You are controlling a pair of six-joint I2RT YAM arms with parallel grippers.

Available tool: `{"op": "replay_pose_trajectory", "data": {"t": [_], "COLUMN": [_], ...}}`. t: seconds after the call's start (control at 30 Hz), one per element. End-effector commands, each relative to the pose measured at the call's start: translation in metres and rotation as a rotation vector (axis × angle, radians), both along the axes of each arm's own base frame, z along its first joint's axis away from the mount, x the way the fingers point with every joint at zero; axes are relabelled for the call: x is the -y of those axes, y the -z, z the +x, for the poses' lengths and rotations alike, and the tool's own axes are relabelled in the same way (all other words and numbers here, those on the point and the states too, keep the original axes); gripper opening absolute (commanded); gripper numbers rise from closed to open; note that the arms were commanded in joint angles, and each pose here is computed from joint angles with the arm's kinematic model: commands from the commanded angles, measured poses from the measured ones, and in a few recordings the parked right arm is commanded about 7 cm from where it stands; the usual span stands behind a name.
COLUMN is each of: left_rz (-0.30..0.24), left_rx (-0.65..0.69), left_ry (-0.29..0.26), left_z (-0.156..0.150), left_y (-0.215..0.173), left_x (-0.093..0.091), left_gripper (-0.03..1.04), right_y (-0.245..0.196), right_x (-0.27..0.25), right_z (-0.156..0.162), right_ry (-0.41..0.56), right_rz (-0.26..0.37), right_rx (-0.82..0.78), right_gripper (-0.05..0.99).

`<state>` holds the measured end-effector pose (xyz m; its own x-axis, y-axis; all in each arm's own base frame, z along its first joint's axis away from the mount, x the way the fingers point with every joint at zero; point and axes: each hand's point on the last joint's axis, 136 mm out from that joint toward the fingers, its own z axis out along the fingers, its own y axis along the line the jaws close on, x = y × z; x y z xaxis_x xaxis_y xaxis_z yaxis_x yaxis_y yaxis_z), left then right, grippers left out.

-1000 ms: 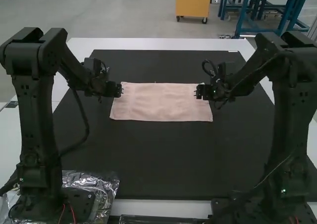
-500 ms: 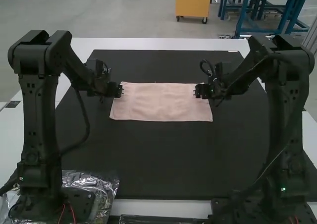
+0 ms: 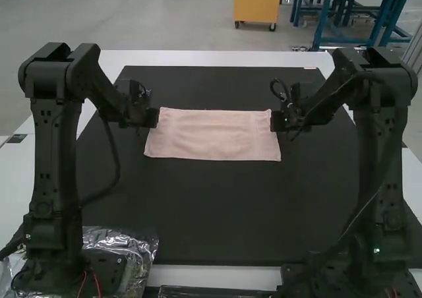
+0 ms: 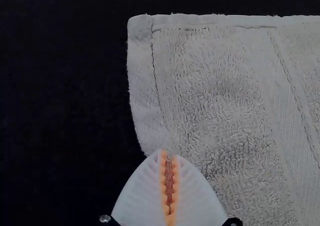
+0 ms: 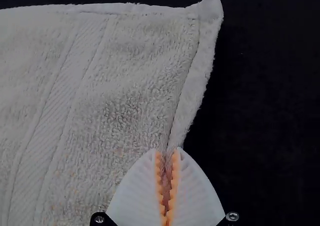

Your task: Fold the towel.

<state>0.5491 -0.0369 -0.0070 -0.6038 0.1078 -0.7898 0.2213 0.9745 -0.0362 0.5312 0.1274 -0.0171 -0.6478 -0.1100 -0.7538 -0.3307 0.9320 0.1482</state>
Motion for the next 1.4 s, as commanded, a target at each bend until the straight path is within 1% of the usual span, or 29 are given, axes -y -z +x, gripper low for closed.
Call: {"op": "replay_pose_trajectory", "data": {"t": [0.0,0.07,0.17,0.2,0.3,0.37,0.47,0.53,0.63,0.83,1.07,1.37], "left_rz": [-0.001,-0.017,-0.032,-0.043,-0.051,-0.055,-0.065,-0.068,-0.055,-0.043,-0.037,-0.029], "left_rx": [0.001,0.031,0.071,0.079,0.092,0.086,0.072,0.062,0.062,0.062,0.057,0.053], "left_ry": [0.03,0.048,0.052,0.051,0.057,0.058,0.074,0.075,0.067,0.058,0.064,0.072], "left_z": [0.004,0.009,0.016,0.017,0.017,0.013,0.007,0.001,-0.006,-0.022,-0.043,-0.077], "left_y": [0.007,-0.009,-0.034,-0.04,-0.056,-0.064,-0.072,-0.074,-0.077,-0.083,-0.09,-0.096], "left_x": [0.004,0.01,0.012,0.014,0.015,0.014,0.014,0.009,-0.001,-0.011,-0.011,-0.008], "left_gripper": [0.02,0.02,0.02,0.02,0.02,0.02,0.02,0.02,0.02,0.02,0.02,0.02], "right_y": [-0.006,-0.026,-0.056,-0.063,-0.086,-0.091,-0.095,-0.096,-0.093,-0.092,-0.096,-0.097], "right_x": [-0.013,-0.015,-0.015,-0.016,-0.011,-0.008,0.002,0.011,0.017,0.027,0.029,0.03], "right_z": [0.0,0.008,0.018,0.019,0.02,0.016,0.009,0.005,-0.005,-0.022,-0.038,-0.065], "right_ry": [-0.044,-0.043,-0.031,-0.031,-0.032,-0.031,-0.026,-0.012,-0.011,-0.002,-0.005,-0.012], "right_rz": [0.047,0.054,0.074,0.075,0.094,0.096,0.109,0.11,0.119,0.118,0.112,0.124], "right_rx": [-0.006,0.028,0.065,0.067,0.085,0.079,0.072,0.066,0.047,0.031,0.024,0.006], "right_gripper": [-0.02,-0.02,-0.02,-0.02,-0.02,-0.02,-0.02,-0.02,-0.02,-0.02,-0.02,-0.02]}}
